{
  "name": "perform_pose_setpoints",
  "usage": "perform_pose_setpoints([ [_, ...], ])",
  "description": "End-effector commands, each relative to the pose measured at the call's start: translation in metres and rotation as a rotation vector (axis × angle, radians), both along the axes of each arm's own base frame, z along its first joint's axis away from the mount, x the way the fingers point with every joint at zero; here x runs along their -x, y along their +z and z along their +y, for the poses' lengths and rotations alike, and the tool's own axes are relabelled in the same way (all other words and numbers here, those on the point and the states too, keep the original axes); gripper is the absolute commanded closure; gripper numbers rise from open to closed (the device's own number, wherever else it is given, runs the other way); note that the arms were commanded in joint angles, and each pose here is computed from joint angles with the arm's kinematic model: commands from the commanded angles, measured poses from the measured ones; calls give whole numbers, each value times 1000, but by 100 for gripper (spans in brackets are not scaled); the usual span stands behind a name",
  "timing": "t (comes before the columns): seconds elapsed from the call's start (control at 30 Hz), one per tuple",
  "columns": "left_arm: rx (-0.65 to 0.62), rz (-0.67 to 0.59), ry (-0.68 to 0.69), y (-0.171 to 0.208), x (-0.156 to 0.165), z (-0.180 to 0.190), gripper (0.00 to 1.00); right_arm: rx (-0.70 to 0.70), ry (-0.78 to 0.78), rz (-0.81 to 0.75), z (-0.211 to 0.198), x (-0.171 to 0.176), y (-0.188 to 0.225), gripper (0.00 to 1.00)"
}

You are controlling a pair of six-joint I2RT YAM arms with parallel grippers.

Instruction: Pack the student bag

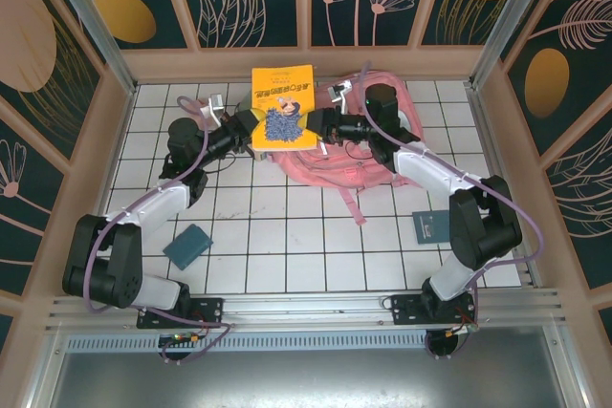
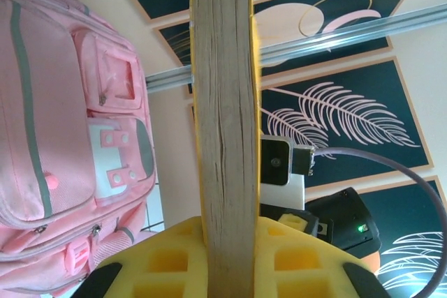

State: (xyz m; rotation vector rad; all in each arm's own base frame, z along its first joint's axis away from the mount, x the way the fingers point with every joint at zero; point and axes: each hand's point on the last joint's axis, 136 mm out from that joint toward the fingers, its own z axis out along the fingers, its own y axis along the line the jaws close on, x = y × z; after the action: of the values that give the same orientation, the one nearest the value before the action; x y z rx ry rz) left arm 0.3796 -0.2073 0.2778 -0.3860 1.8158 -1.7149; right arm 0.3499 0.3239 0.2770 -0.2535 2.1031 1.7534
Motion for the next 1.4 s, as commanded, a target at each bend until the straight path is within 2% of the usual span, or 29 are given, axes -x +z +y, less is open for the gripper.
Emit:
perform_pose_setpoints([
  [0.0,-20,-100,34,28,3,11,100,156,-132,-101,-14,-27,-9,56],
  [0.13,-103,-68,131,20,-3,32,100,369,-274,-144,-35,-51,-36,54],
  [0.27,-185,-31,251,13,-5,59,100,572,-328,-175,-47,-70,-67,54],
  [0.47,-327,-13,376,14,1,84,100,872,-358,-263,-33,-92,-102,54],
  [0.63,-359,-5,395,14,7,90,100,1011,-355,-273,-15,-108,-132,53],
  [0.8,-364,5,413,13,12,94,100,1081,-309,-282,-1,-121,-163,53],
  [0.97,-350,12,396,11,14,91,100,1184,-313,-278,-4,-132,-191,54],
  [1.0,-350,14,394,11,14,91,100,1197,-316,-275,-6,-132,-194,56],
  [1.1,-352,14,394,9,16,91,100,1213,-319,-273,-9,-132,-198,76],
  [1.17,-355,16,390,8,16,90,100,1211,-328,-283,-9,-132,-192,96],
  [1.2,-358,17,386,7,15,90,100,1207,-334,-292,-9,-132,-188,100],
  [1.37,-353,25,357,1,12,85,100,1155,-393,-340,-11,-133,-147,100],
])
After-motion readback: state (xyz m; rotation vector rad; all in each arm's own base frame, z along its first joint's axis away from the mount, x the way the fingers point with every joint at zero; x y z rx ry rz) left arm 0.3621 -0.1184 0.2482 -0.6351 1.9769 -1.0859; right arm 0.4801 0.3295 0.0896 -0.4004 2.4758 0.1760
